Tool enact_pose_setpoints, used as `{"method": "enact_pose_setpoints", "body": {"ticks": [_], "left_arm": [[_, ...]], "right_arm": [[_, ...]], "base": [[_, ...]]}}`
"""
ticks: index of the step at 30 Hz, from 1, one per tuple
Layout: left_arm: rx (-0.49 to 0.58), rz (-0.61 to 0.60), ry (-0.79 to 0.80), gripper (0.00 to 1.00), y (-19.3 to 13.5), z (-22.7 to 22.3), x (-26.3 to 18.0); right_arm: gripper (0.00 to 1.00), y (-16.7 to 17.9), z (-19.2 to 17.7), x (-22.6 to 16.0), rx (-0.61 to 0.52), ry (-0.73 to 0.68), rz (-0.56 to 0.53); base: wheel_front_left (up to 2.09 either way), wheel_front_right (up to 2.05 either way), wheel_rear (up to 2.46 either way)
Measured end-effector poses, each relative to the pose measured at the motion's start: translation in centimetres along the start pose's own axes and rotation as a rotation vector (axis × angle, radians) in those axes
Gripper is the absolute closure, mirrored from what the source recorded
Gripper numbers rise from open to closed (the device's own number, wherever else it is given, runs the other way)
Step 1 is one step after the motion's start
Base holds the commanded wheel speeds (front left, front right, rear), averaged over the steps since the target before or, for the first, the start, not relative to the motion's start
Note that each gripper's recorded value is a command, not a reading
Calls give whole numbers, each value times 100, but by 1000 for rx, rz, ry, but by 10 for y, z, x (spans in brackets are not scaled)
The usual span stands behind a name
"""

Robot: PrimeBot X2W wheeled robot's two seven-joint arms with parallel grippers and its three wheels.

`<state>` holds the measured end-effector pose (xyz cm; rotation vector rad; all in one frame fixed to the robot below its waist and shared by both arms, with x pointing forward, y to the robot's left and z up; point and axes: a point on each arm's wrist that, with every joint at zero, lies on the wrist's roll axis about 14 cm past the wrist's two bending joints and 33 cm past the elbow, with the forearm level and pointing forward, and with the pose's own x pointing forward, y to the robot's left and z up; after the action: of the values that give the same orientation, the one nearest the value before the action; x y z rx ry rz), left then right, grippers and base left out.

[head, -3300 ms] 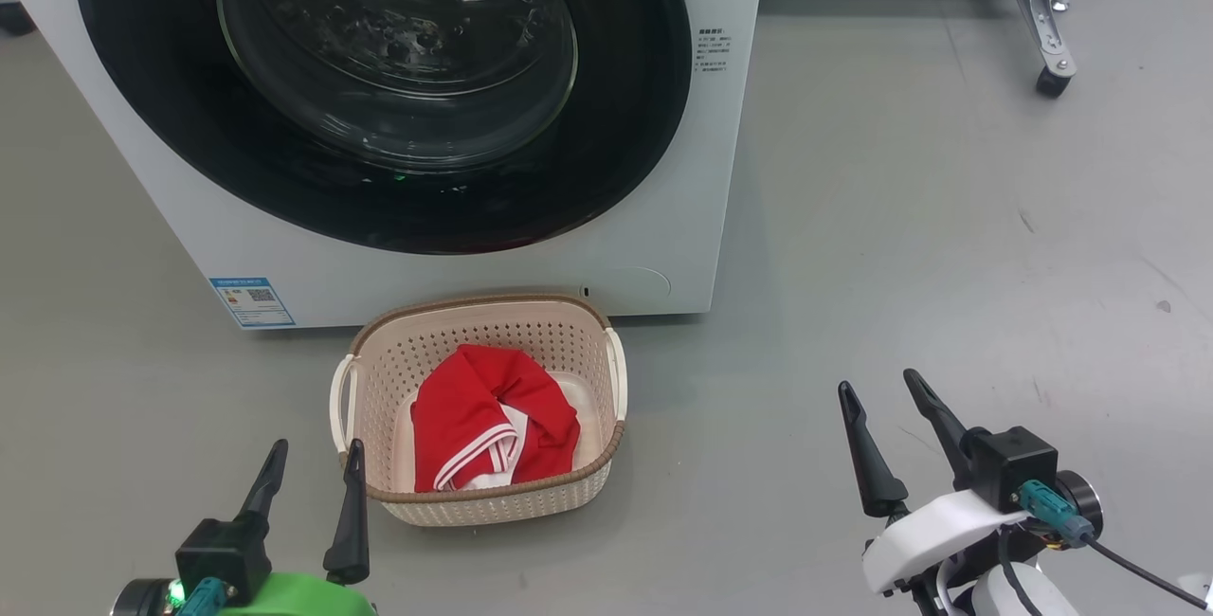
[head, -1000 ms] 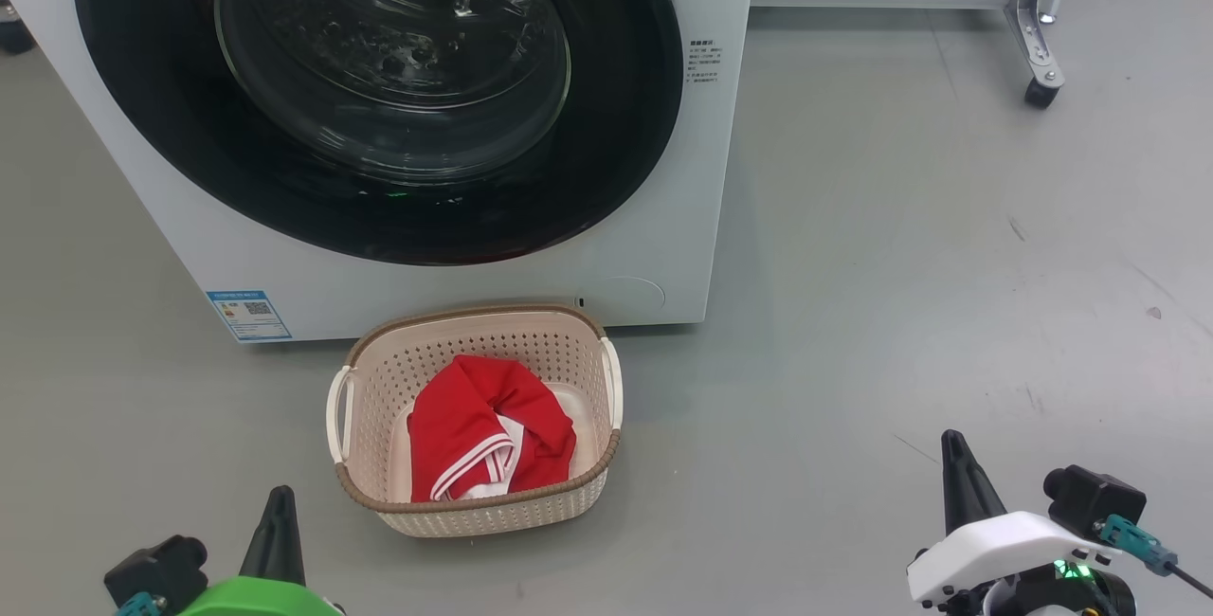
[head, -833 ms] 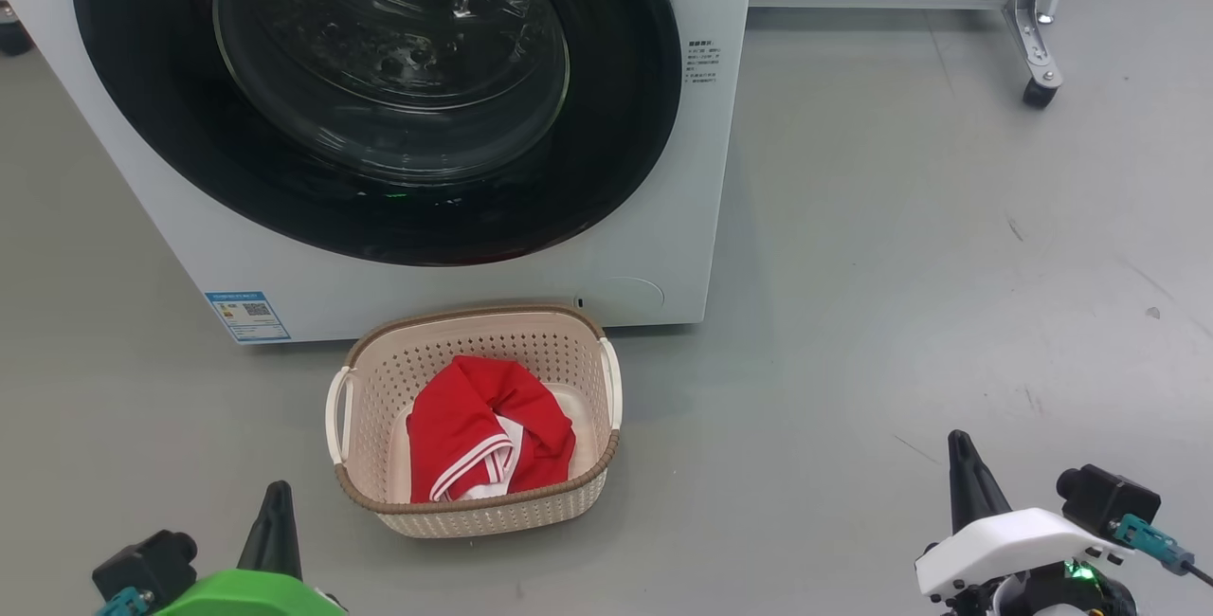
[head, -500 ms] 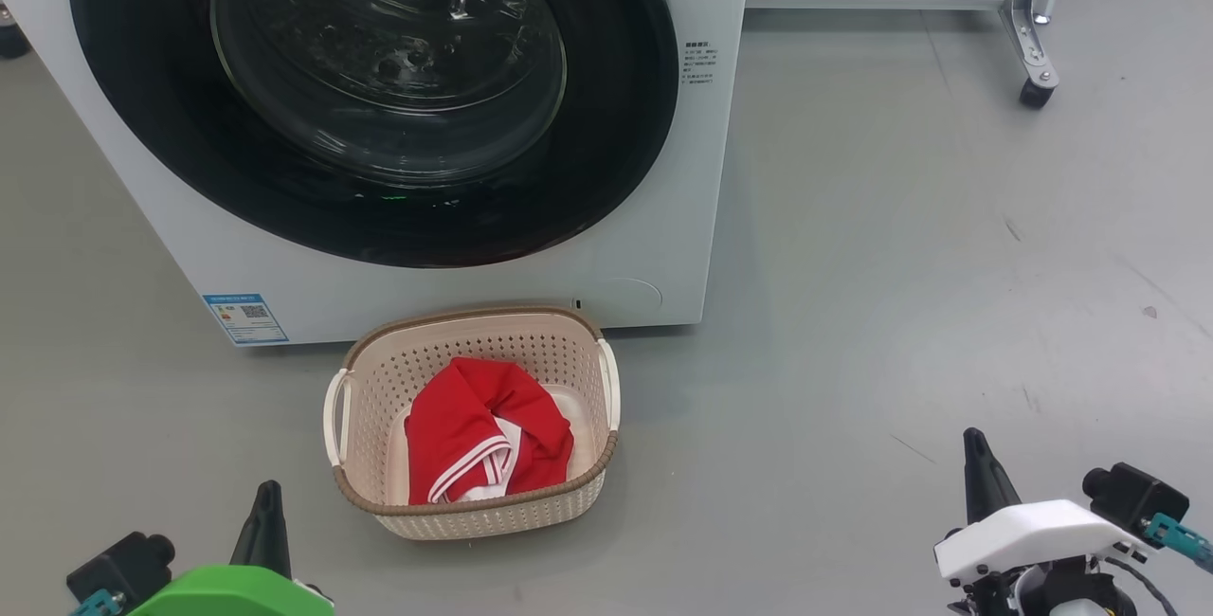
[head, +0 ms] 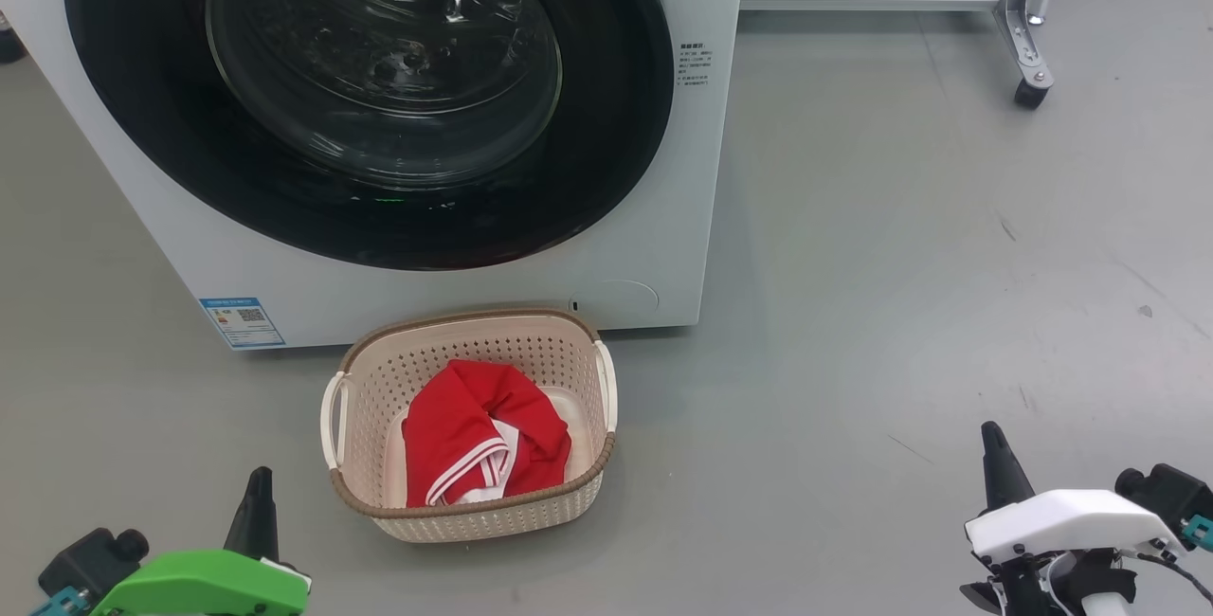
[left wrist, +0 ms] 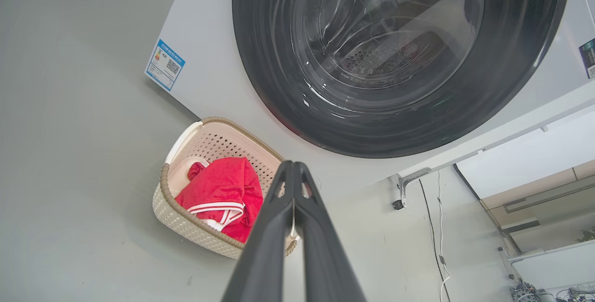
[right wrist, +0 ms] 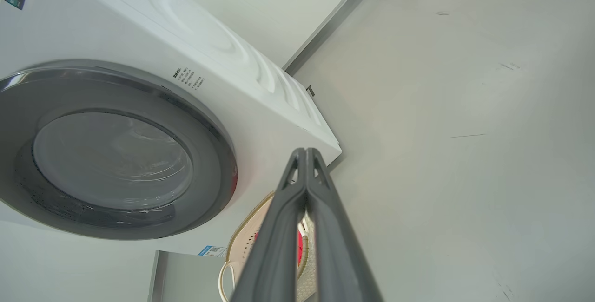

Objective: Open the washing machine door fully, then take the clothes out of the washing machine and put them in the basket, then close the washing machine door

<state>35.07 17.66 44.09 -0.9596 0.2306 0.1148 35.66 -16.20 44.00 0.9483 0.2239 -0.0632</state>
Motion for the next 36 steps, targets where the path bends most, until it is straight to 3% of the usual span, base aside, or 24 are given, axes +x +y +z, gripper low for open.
{"method": "enact_pose_setpoints", "body": {"ticks": [36], "left_arm": [[-473,-108,-19,100,-19,25,12]], "right_arm": [[100,1,42,6,498,-76,46]], "base": [[0,0,0]]}}
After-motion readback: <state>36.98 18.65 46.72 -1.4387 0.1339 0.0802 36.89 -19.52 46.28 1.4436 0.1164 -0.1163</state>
